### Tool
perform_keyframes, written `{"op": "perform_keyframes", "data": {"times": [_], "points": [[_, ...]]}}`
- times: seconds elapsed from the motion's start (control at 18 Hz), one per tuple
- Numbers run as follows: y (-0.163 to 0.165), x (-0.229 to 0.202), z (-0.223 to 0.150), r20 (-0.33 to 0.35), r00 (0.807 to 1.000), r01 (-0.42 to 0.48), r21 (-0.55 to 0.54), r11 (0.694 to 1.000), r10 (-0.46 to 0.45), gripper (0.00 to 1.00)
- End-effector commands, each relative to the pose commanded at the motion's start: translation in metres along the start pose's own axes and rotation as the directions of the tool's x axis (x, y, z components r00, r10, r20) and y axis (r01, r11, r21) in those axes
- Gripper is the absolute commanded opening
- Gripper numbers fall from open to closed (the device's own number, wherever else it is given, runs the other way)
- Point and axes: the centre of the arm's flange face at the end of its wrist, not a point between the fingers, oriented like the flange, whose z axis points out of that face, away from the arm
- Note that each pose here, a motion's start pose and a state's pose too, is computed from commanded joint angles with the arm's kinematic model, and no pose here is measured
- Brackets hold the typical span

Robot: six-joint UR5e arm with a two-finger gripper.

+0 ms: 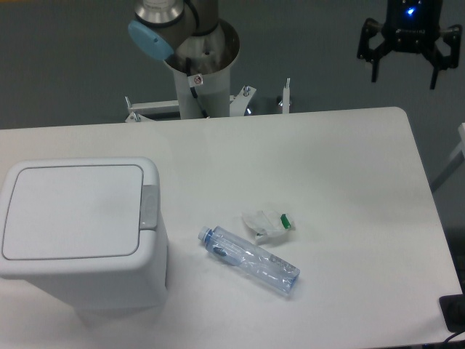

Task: Open the trash can
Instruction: 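Move the open gripper down toward the white trash bin's lid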

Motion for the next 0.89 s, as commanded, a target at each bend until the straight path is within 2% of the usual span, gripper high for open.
{"op": "perform_keyframes", "data": {"times": [0.22,0.33,0.56,0.72,0.83,0.89], "points": [[-0.015,0.006,0.001,0.010,1.000,-0.023,0.008,1.000,0.023,1.00],[-0.032,0.013,0.006,0.005,0.994,0.107,0.021,0.994,-0.108,1.00],[-0.088,0.032,0.023,0.009,0.982,0.187,0.065,0.980,-0.188,1.00],[-0.158,0.055,0.015,-0.019,0.933,0.359,0.129,0.925,-0.359,1.00],[-0.171,0.060,0.015,-0.055,0.877,0.479,0.137,0.867,-0.477,1.00],[-0.182,0.070,0.016,-0.100,0.853,0.523,0.147,0.840,-0.513,1.00]]}}
